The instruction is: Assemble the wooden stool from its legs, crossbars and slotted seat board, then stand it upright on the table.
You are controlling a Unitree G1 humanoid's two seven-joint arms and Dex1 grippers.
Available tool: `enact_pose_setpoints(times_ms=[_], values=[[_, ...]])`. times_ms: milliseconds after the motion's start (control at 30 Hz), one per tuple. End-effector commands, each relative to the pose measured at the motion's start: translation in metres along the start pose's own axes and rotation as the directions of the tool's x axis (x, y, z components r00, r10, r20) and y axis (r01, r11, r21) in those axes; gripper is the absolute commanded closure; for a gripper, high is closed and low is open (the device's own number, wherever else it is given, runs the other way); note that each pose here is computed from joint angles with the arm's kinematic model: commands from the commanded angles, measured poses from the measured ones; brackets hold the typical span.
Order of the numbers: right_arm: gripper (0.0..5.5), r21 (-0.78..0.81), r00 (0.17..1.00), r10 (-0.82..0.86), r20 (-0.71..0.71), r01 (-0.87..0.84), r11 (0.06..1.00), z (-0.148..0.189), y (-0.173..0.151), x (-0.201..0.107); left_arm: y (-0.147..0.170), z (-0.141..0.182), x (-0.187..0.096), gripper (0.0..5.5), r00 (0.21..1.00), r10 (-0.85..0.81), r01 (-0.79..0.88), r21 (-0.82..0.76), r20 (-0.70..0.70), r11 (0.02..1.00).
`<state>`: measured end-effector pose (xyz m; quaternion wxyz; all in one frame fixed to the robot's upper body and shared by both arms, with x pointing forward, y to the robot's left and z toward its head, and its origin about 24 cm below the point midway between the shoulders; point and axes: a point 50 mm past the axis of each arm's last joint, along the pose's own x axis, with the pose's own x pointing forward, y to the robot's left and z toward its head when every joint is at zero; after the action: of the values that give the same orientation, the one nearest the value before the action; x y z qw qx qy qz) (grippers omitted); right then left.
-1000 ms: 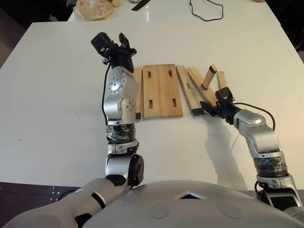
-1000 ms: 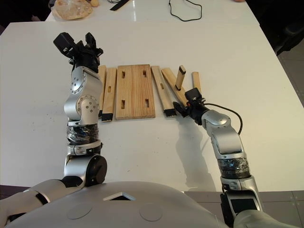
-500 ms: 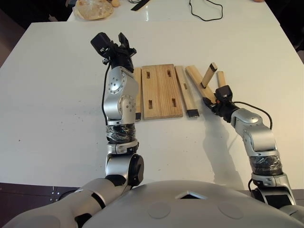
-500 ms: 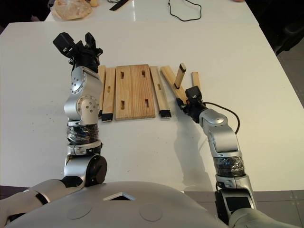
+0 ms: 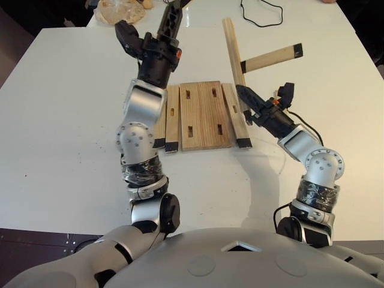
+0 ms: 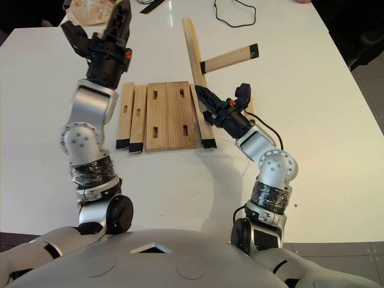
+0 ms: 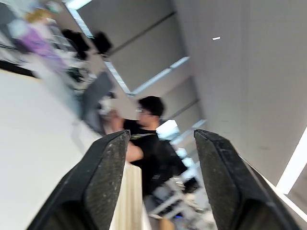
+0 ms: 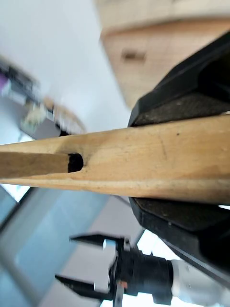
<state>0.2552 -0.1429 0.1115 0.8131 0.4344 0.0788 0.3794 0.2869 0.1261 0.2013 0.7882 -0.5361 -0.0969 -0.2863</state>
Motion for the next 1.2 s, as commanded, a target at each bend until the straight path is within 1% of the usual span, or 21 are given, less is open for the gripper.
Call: enact_pose_setpoints(times_ms=[33, 100, 200, 267, 367, 467, 633, 733, 867, 1000, 1200], values=[[3.45, -0.056, 0.990, 0.142, -0.021, -0.143, 0.988, 0.020, 0.012, -0.002, -0.014, 0.008, -0.010, 2.27, 0.986, -0.118, 0.119, -0.002, -0.113, 0.993], [3.45, -0.103, 0.980, 0.192, -0.054, -0.197, 0.975, 0.033, 0.015, -0.004, -0.019, 0.008, -0.013, 1.99, 0.967, -0.166, 0.169, -0.004, -0.191, 0.986], [3.45, -0.158, 0.956, 0.271, -0.108, -0.286, 0.945, 0.047, 0.024, -0.001, -0.027, 0.010, -0.015, 1.93, 0.927, -0.244, 0.244, -0.036, -0.284, 0.969], [3.45, -0.182, 0.922, 0.342, -0.181, -0.373, 0.910, 0.050, 0.036, 0.001, -0.036, 0.011, -0.015, 1.93, 0.877, -0.326, 0.328, -0.056, -0.353, 0.943], [3.45, -0.217, 0.879, 0.378, -0.289, -0.445, 0.869, 0.045, 0.043, 0.001, -0.042, 0.010, -0.013, 1.93, 0.820, -0.383, 0.384, -0.088, -0.425, 0.919], [3.45, -0.226, 0.862, 0.390, -0.323, -0.470, 0.853, 0.043, 0.044, -0.001, -0.043, 0.011, -0.013, 1.93, 0.797, -0.400, 0.398, -0.103, -0.452, 0.911], [3.45, -0.184, 0.821, 0.450, -0.351, -0.532, 0.827, 0.039, 0.053, -0.006, -0.038, 0.011, -0.017, 1.93, 0.796, -0.384, 0.380, -0.108, -0.468, 0.919], [3.45, -0.166, 0.826, 0.477, -0.299, -0.538, 0.827, 0.048, 0.058, -0.005, -0.036, 0.007, -0.022, 1.93, 0.790, -0.380, 0.374, -0.112, -0.482, 0.921], [3.45, -0.174, 0.796, 0.423, -0.434, -0.534, 0.827, 0.040, 0.055, -0.010, -0.033, 0.001, -0.031, 1.93, 0.764, -0.377, 0.385, -0.098, -0.524, 0.918], [3.45, -0.194, 0.764, 0.363, -0.534, -0.529, 0.826, 0.037, 0.045, -0.015, -0.037, -0.003, -0.038, 1.93, 0.713, -0.402, 0.440, -0.079, -0.575, 0.894], [3.45, -0.192, 0.729, 0.371, -0.576, -0.561, 0.805, 0.041, 0.045, -0.015, -0.034, -0.009, -0.044, 1.93, 0.688, -0.392, 0.458, -0.054, -0.610, 0.887]])
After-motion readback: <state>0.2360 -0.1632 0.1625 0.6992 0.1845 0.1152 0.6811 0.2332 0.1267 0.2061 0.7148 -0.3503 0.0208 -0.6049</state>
